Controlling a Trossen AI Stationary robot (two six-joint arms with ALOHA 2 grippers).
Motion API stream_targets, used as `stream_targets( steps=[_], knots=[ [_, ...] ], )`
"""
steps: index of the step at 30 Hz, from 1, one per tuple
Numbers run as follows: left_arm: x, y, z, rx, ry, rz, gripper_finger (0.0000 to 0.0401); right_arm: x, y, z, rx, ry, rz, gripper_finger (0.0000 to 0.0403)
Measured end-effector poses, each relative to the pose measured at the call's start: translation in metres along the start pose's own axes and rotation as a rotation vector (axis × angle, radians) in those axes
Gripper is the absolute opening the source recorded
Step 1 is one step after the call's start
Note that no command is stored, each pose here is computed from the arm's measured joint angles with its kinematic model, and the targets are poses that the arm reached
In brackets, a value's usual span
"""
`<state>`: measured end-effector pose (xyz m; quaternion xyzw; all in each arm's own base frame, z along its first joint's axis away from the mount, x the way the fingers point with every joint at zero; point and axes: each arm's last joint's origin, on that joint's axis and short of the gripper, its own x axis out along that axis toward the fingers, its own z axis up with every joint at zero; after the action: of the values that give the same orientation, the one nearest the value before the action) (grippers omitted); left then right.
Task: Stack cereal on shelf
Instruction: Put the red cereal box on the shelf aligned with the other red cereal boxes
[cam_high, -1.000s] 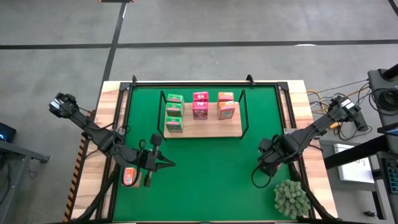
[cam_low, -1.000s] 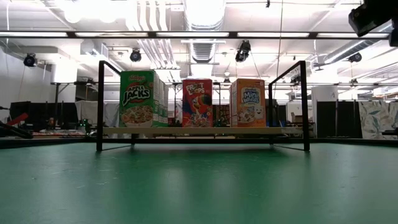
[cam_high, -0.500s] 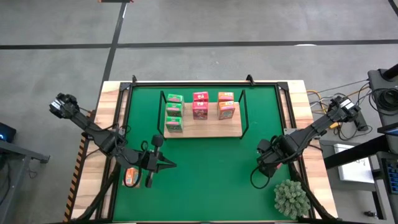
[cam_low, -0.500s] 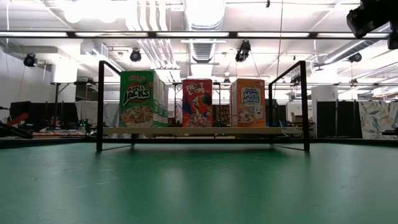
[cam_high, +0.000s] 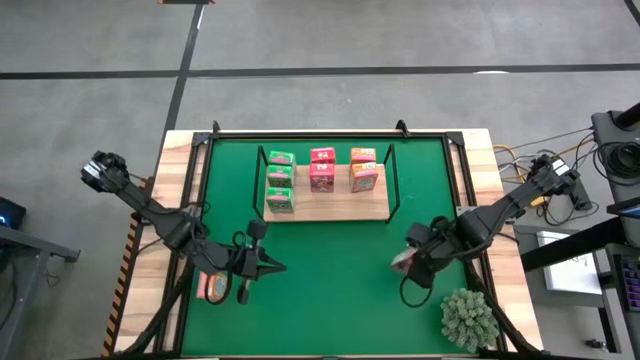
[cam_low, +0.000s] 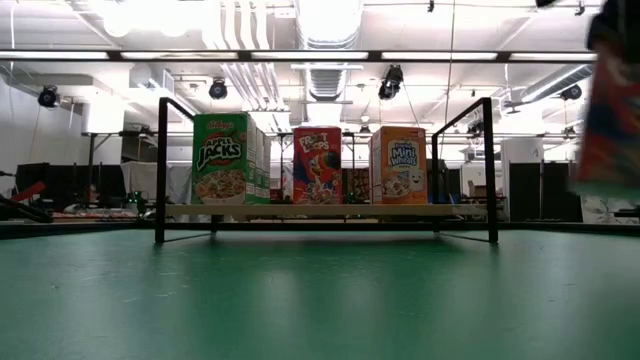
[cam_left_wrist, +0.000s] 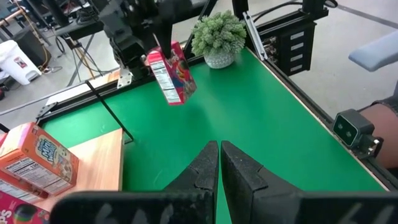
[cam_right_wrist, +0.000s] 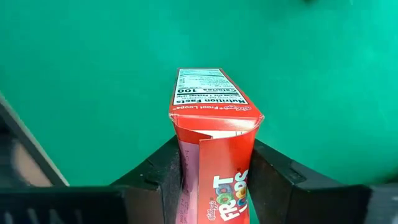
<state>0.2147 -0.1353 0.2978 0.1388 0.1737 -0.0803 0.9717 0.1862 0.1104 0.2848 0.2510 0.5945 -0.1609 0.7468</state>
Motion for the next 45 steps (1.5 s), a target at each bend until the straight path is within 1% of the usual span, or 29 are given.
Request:
stream_targets(
  steps=[5,11,17,20,22,26,28,31,35,39,45],
  knots=[
    [0.002,-0.001,0.001,-0.005,-0.011,0.001,0.0001,-0.011,0.012,0.015,-0.06,-0.149,0.1,0.014],
    [0.003,-0.001,0.001,-0.006,-0.013,0.001,0.0001,-0.02,0.017,0.036,-0.158,-0.294,0.17,0.0139],
    [0.002,-0.001,0.001,-0.006,-0.014,0.001,0.0001,-0.027,0.015,0.062,-0.227,-0.407,0.187,0.0139],
    [0.001,-0.001,0.001,0.018,-0.014,0.003,0.0001,-0.028,0.011,0.075,-0.238,-0.428,0.161,0.0139],
    [0.001,0.0,0.001,0.044,-0.01,0.029,0.0001,-0.029,0.011,0.085,-0.248,-0.442,0.144,0.0139],
    [-0.001,0.004,0.001,0.096,-0.002,0.119,0.0001,-0.031,0.014,0.108,-0.291,-0.449,0.119,0.0139],
    [-0.004,0.005,0.0,0.123,-0.003,0.13,0.0001,-0.034,0.016,0.121,-0.321,-0.449,0.106,0.0139],
    [-0.01,0.008,-0.004,0.137,-0.016,0.134,0.0001,-0.036,0.018,0.141,-0.371,-0.429,0.051,0.0139],
    [-0.022,0.014,-0.006,0.119,-0.052,0.141,0.0001,-0.034,0.018,0.167,-0.428,-0.371,-0.032,0.0139],
    [-0.033,0.019,-0.012,0.085,-0.105,0.149,0.0001,-0.026,0.016,0.195,-0.515,-0.312,-0.105,0.0139],
    [-0.047,0.026,-0.018,0.046,-0.145,0.153,0.0001,-0.004,0.014,0.234,-0.632,-0.248,-0.156,0.0139]
  ],
)
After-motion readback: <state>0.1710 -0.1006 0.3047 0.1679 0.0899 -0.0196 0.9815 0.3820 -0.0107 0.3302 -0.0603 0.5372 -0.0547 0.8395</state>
